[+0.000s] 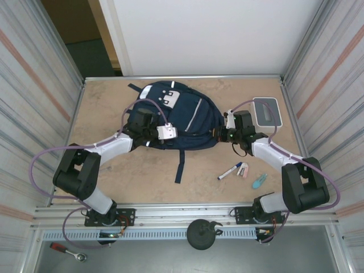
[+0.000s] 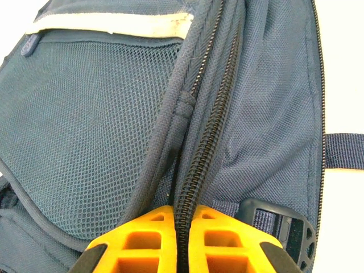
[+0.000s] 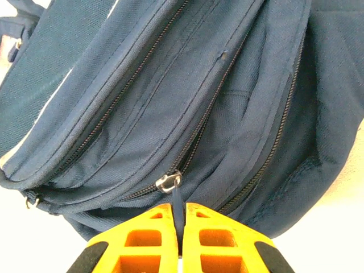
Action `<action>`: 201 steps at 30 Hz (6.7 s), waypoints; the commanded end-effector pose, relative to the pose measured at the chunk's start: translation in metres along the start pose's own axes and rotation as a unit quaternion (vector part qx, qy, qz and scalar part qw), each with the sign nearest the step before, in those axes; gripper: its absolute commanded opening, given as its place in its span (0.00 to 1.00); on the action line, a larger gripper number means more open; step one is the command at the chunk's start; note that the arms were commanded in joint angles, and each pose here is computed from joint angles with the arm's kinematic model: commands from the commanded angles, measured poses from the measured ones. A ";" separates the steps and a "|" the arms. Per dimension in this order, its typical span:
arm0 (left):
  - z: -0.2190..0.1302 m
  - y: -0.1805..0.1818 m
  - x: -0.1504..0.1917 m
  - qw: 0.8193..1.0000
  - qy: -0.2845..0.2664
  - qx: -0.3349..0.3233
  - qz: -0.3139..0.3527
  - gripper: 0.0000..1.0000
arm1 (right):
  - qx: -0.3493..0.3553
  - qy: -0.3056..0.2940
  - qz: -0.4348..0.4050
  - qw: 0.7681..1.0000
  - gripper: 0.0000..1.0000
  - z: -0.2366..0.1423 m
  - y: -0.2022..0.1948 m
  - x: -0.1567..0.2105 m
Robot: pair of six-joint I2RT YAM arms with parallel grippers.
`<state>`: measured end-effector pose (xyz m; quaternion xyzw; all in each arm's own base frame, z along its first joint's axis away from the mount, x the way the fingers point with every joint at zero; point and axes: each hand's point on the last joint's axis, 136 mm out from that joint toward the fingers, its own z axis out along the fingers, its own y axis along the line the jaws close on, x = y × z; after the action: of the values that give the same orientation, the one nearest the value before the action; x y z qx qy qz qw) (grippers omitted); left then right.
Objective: Pack the student bag
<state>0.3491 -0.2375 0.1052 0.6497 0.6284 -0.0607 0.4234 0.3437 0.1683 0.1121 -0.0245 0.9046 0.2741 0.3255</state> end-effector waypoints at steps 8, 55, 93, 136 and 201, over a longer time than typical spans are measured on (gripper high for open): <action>-0.027 -0.010 -0.025 1.000 -0.013 0.005 -0.007 0.52 | -0.036 -0.047 -0.061 0.996 0.00 -0.015 0.038 -0.006; -0.060 0.015 -0.010 0.992 -0.071 -0.081 -0.066 0.33 | 0.051 -0.089 -0.086 0.991 0.00 0.007 0.048 -0.036; -0.045 -0.005 -0.056 0.996 -0.085 -0.017 -0.024 0.00 | 0.110 -0.121 -0.116 0.980 0.00 -0.005 0.036 -0.036; -0.023 -0.005 -0.087 0.996 -0.063 -0.061 0.034 0.00 | 0.039 -0.154 -0.142 0.977 0.00 -0.021 0.096 -0.035; -0.114 -0.017 -0.085 0.965 -0.253 -0.013 -0.067 0.00 | 0.157 -0.105 -0.077 0.979 0.00 0.034 0.022 -0.071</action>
<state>0.2744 -0.2315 0.1910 0.5621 0.5880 -0.2227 0.5373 0.3856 0.2456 0.1547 -0.0840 0.8791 0.1884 0.4298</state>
